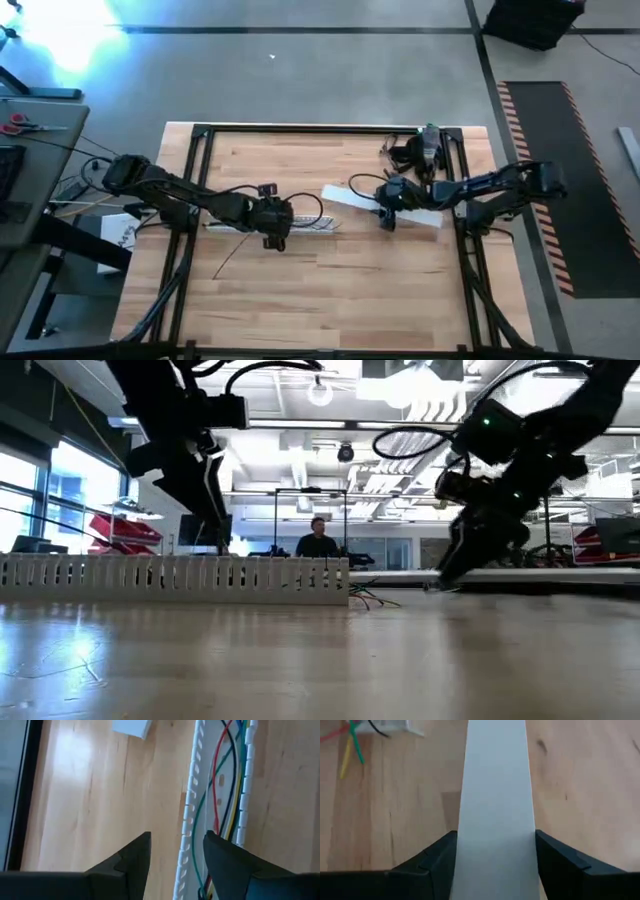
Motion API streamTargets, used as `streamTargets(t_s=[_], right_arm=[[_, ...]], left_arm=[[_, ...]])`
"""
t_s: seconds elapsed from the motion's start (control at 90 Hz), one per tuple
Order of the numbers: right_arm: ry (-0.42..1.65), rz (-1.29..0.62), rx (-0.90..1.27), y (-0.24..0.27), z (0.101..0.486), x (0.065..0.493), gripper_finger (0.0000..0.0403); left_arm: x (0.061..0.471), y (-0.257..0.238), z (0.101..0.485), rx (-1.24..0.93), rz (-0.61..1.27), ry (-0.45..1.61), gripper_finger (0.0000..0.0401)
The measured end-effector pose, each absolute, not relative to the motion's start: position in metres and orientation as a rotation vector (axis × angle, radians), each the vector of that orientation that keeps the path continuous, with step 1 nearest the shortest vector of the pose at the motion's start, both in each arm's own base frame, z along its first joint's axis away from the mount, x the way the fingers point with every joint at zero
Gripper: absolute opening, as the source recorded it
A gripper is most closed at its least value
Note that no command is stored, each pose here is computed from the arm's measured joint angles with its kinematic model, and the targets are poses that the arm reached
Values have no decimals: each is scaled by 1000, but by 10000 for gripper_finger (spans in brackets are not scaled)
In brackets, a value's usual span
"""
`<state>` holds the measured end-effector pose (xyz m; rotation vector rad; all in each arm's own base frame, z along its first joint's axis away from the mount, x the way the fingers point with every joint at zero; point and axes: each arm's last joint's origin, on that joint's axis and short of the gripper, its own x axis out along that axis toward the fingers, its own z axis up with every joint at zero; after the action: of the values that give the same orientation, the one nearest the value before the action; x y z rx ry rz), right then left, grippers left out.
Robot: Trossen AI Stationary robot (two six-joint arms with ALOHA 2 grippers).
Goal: Ziptie cables
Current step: Close the white cable duct
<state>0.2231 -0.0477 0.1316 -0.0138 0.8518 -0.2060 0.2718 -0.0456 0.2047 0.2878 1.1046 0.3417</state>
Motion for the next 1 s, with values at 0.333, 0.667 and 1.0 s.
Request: streamTargets(t_s=[0.333,0.667,1.0], right_arm=[[806,-36,-32,-60,158,231,208],[823,62,-10,-38,184,206,208],[921,20,-34,-10,179,203,208]], left_arm=[[262,-56,211,278,382,1090,162],[253,-59,228,248,404,1001,162],[255,-56,228,249,418,987,162]])
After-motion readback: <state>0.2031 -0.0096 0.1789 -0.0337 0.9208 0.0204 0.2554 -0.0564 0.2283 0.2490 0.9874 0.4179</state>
